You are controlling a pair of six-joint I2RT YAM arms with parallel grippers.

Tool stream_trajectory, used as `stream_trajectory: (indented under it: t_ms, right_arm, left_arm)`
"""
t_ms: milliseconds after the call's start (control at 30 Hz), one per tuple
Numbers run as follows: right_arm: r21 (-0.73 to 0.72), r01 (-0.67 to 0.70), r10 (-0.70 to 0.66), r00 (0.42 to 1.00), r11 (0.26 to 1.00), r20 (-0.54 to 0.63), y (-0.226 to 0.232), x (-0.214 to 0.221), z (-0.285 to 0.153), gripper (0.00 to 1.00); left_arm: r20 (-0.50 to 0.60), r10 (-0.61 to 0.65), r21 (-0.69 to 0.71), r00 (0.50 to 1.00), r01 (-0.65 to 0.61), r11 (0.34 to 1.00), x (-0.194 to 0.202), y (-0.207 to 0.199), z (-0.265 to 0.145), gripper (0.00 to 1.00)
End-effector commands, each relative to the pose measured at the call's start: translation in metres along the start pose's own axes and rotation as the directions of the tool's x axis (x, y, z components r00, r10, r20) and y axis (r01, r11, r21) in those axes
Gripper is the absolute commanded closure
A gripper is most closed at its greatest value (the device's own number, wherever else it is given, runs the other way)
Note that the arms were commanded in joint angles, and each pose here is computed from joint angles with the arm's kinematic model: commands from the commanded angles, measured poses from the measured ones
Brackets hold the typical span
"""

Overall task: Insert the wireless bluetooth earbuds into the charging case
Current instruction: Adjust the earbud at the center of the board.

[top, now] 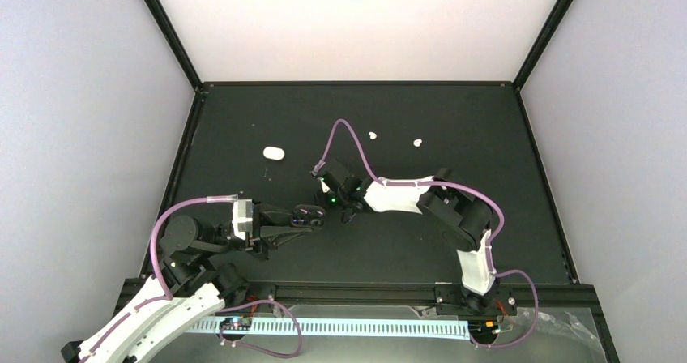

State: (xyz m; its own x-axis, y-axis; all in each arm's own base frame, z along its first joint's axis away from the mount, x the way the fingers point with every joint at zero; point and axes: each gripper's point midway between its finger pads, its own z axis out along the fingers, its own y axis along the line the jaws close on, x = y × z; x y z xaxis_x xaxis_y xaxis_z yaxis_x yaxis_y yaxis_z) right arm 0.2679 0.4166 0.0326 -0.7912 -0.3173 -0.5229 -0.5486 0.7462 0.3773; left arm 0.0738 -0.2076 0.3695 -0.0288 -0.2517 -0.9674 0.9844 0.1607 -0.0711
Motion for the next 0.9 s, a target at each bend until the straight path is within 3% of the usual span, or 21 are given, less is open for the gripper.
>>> stream_trajectory:
  t_ms: [0, 367, 867]
  right_arm:
    - [0.082, 0.01, -0.001, 0.995, 0.997, -0.102, -0.016, 0.035, 0.003, 0.86]
    - [0.088, -0.01, 0.018, 0.996, 0.996, -0.091, -0.018, 0.039, -0.012, 0.99]
    - [0.065, -0.03, 0.031, 0.999, 0.997, -0.019, -0.011, 0.028, -0.044, 0.99]
  left_arm:
    - [0.013, 0.014, 0.0, 1.0, -0.014, 1.0, -0.004, -0.002, -0.002, 0.98]
    - [0.014, 0.012, 0.001, 1.0, -0.012, 1.0, -0.004, -0.002, -0.002, 0.99]
    - [0.012, 0.013, 0.005, 1.0, -0.013, 1.0, -0.003, -0.003, -0.002, 0.99]
